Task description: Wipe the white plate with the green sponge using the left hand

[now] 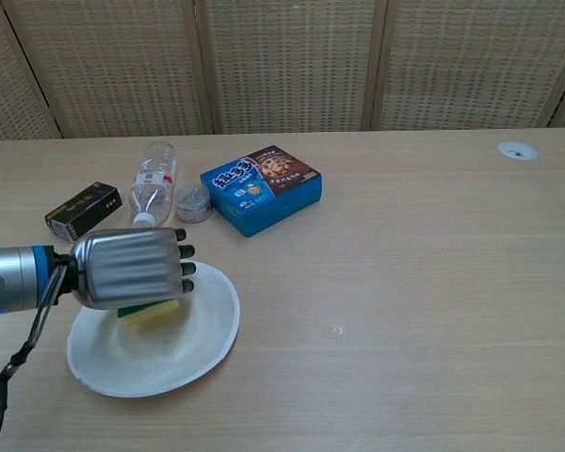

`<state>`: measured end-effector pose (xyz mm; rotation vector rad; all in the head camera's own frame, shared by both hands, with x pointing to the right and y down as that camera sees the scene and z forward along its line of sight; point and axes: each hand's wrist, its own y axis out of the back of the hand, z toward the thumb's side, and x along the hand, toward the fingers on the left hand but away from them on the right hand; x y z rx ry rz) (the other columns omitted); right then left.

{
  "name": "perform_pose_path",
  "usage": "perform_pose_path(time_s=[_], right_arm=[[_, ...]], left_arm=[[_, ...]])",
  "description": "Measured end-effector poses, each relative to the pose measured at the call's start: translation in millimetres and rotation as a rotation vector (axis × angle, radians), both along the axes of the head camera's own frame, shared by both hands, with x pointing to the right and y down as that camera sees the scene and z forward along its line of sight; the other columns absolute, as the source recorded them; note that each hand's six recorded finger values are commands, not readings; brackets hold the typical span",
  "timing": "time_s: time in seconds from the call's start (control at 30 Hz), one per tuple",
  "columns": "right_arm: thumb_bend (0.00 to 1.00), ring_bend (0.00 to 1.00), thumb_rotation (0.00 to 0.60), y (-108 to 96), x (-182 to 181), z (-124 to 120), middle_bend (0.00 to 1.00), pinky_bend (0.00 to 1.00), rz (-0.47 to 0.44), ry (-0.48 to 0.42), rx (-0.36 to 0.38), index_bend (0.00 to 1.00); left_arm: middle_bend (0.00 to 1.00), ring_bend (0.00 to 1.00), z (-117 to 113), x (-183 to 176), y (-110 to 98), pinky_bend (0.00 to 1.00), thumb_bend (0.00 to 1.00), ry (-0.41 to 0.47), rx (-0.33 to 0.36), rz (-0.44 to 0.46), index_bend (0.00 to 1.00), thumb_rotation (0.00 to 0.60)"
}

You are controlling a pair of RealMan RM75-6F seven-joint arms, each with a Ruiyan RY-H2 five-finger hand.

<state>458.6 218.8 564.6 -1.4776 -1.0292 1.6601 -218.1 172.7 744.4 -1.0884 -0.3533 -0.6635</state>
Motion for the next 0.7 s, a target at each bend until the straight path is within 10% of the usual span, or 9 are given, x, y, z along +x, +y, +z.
perform_pose_path(time_s=[0.7], right_arm=[[0.0, 0.0, 0.6, 0.1, -0.2, -2.8, 0.0, 0.0, 0.0, -0.005, 0.006, 0.0]], left_arm=[[0.63, 0.45, -6.0, 12.0, 5.7, 0.48, 0.18, -0.097, 0.183, 0.132, 0.72, 0.6]])
